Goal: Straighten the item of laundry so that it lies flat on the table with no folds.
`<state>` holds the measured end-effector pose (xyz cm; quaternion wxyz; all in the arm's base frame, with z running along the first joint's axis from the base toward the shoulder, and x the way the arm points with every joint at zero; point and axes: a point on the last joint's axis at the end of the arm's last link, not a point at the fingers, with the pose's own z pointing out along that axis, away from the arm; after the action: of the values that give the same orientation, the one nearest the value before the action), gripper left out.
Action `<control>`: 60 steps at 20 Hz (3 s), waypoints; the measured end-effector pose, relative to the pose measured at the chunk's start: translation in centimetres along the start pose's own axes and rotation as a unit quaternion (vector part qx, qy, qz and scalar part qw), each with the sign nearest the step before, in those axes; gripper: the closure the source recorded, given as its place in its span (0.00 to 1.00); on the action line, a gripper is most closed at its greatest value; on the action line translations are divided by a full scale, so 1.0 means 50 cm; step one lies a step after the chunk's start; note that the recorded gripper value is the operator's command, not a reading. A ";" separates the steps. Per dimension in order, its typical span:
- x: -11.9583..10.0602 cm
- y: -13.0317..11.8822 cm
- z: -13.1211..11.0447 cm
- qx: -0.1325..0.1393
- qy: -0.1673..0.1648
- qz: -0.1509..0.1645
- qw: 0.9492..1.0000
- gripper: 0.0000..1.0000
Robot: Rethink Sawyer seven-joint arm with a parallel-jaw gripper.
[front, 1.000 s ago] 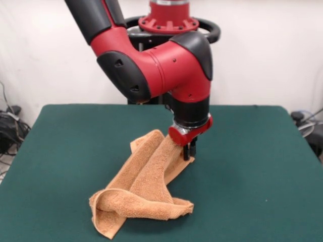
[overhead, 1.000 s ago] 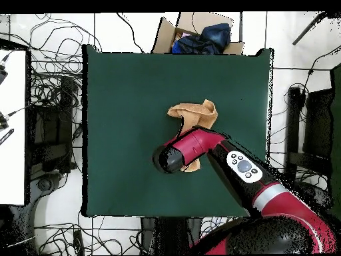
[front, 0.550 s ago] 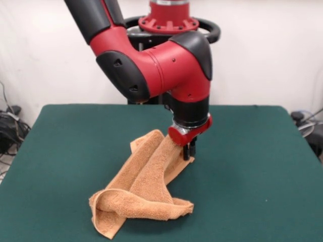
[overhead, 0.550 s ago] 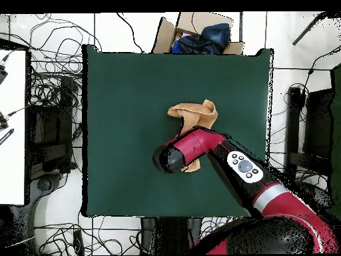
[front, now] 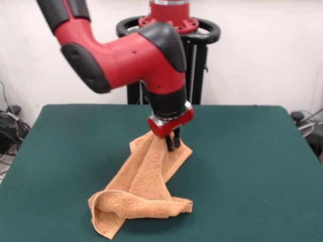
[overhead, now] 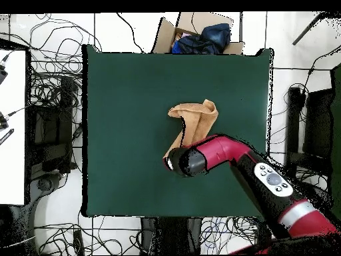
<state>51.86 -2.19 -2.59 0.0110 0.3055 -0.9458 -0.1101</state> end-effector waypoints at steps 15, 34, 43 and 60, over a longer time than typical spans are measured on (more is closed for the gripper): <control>0.046 0.010 -0.060 -0.061 -0.054 0.039 0.996 1.00; -0.013 0.113 0.014 0.000 -0.048 -0.107 0.993 1.00; -0.002 0.116 0.032 0.037 -0.016 -0.151 0.988 1.00; 0.035 0.104 0.054 0.064 0.033 -0.162 0.984 0.00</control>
<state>47.19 1.45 -4.20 0.0042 0.4581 -0.8880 -0.0396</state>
